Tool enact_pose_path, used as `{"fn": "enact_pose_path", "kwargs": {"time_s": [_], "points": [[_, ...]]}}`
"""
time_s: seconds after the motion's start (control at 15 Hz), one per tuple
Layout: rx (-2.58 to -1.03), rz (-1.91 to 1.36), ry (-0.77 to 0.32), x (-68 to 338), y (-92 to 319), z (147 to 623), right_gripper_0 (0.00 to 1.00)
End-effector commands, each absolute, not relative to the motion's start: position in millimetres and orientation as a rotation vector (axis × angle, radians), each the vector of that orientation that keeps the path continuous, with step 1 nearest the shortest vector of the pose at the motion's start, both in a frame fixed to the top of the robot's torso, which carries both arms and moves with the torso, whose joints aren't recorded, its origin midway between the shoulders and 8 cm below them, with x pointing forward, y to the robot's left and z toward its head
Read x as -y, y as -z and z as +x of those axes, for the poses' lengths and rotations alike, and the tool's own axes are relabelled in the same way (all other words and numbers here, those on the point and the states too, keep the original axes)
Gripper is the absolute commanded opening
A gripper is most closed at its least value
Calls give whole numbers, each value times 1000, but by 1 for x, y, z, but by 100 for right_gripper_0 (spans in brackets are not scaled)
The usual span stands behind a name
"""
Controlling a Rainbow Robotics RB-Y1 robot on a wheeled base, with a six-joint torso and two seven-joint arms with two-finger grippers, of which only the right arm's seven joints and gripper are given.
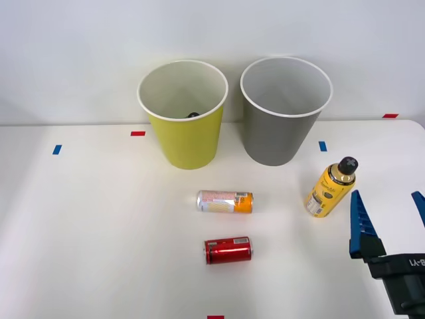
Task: Put cans in the gray bin, plastic bottles in the light green bin
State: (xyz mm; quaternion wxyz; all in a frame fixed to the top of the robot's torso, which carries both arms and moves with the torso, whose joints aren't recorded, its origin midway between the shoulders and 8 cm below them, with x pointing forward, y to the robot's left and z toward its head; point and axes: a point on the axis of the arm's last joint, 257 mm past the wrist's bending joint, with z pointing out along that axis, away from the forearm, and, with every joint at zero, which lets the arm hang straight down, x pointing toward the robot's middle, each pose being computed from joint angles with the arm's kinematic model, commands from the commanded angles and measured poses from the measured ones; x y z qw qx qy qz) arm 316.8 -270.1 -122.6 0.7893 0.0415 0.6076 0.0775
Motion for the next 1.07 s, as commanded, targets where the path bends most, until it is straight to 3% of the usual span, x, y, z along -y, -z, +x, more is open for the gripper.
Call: {"fn": "enact_pose_path", "kwargs": {"time_s": [0.07, 0.47, 0.8, 1.07], "points": [[-1360, 146, -121, 286, 138, 318, 100], [-1405, 199, -80, 309, 201, 310, 100], [-1452, 261, -83, 316, 222, 299, 100], [-1474, 363, -229, 305, 234, 288, 100]]}}
